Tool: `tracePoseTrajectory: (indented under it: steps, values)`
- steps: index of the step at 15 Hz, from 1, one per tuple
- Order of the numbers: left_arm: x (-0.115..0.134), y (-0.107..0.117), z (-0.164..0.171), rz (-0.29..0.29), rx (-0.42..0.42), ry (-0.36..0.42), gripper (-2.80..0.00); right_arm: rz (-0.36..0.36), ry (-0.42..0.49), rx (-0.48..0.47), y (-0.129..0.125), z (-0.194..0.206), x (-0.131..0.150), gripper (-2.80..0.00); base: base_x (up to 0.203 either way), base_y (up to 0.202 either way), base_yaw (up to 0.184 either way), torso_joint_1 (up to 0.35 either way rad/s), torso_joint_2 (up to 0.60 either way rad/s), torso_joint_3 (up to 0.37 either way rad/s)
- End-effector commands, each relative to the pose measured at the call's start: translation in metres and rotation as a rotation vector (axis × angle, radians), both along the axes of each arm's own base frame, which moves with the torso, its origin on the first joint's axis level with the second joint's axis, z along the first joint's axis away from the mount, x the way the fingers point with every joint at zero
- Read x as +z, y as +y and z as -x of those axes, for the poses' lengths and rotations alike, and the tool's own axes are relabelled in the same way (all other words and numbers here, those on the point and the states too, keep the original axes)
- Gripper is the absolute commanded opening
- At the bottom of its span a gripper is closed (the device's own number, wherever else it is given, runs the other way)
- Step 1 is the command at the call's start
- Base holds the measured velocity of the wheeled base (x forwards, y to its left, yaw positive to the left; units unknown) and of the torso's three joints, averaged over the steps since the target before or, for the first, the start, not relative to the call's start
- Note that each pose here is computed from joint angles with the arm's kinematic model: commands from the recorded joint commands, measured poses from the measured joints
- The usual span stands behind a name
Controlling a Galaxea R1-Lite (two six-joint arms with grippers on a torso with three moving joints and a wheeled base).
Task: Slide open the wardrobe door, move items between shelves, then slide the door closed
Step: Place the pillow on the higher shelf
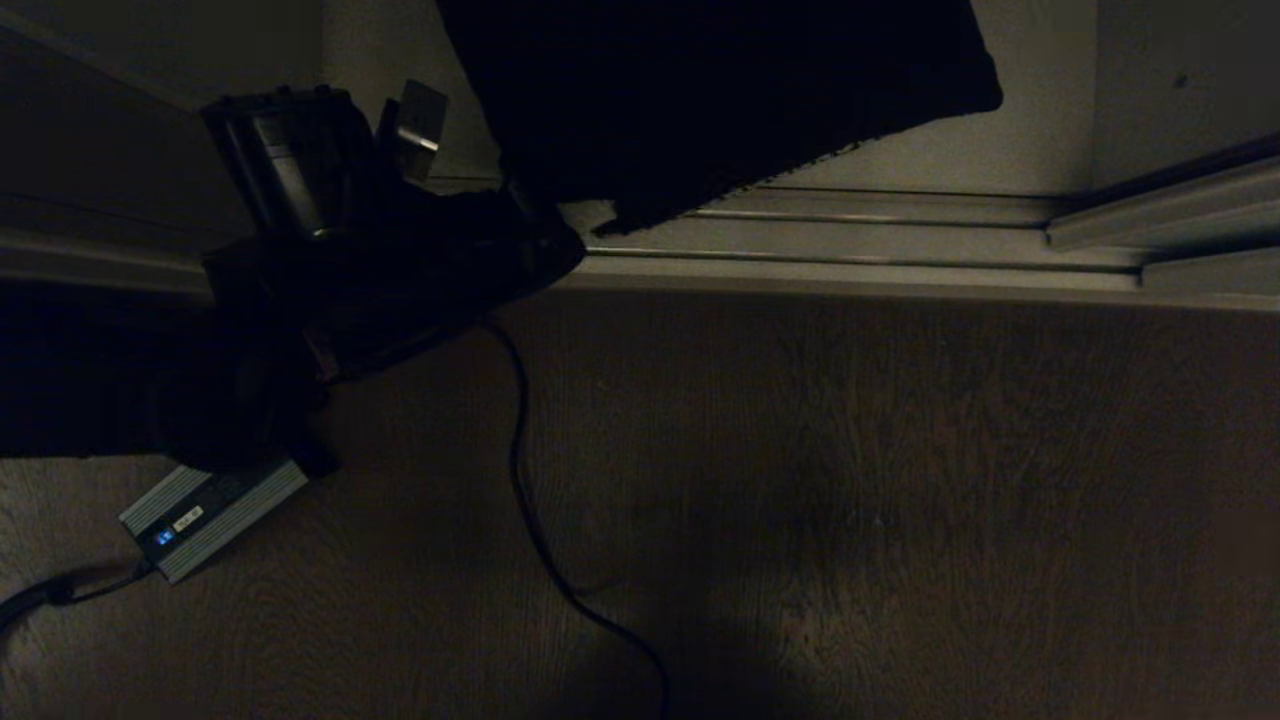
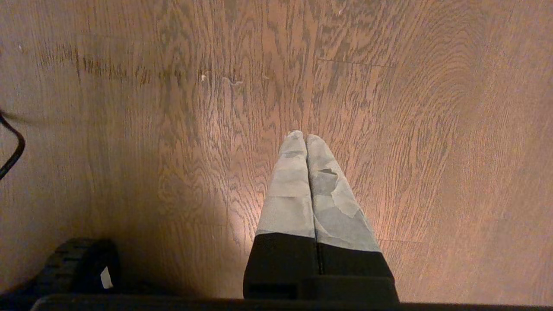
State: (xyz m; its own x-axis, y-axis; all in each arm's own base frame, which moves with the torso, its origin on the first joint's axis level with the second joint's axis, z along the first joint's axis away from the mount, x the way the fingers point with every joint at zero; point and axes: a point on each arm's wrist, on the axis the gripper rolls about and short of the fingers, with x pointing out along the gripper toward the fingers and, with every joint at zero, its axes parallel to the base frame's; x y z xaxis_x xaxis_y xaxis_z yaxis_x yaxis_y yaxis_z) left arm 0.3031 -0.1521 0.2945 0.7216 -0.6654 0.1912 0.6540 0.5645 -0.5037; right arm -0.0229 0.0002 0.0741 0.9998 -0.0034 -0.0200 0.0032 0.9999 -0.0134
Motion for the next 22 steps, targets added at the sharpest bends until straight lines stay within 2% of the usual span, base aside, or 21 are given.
tracePoseTrajectory:
  steps: [1,4,8,10,12,14,18,22]
  values:
    - [0.005,-0.001,0.002,-0.012,0.022,-0.024,-2.8,0.002,0.021,0.001,0.0,0.0,-0.001,-2.8,0.0,0.0,0.0,0.0,0.0,0.0]
    - [-0.012,-0.001,-0.001,-0.073,0.099,0.002,-2.8,-0.005,0.075,0.001,0.0,0.006,0.019,-2.8,0.0,0.0,0.0,0.0,0.0,0.0]
    - [-0.009,0.001,0.002,-0.088,0.117,0.011,-2.8,-0.044,0.178,0.085,0.002,0.005,0.061,-2.8,0.0,0.0,0.0,0.0,0.0,0.0]
    - [-0.005,0.004,0.008,-0.098,0.117,0.027,-2.8,-0.11,0.199,0.142,0.003,-0.003,0.084,-2.8,0.0,0.0,0.0,0.0,0.0,0.0]
    - [0.002,0.006,0.017,-0.097,0.108,0.024,-2.8,-0.208,0.212,0.248,0.006,-0.008,0.103,-2.8,0.0,0.0,0.0,0.0,0.0,0.0]
    - [0.007,0.004,0.027,-0.101,0.09,0.03,-2.8,-0.246,0.209,0.31,0.007,-0.009,0.113,-2.8,0.0,0.0,0.0,0.0,0.0,0.0]
    - [0.005,0.001,0.019,-0.105,0.095,0.038,-2.8,-0.27,0.255,0.419,0.009,-0.024,0.12,-2.8,0.0,0.0,0.0,0.0,0.0,0.0]
    - [0.008,-0.002,0.016,-0.131,0.093,0.072,-2.8,-0.29,0.337,0.418,0.01,-0.061,0.117,-2.8,0.0,0.0,0.0,0.0,0.0,0.0]
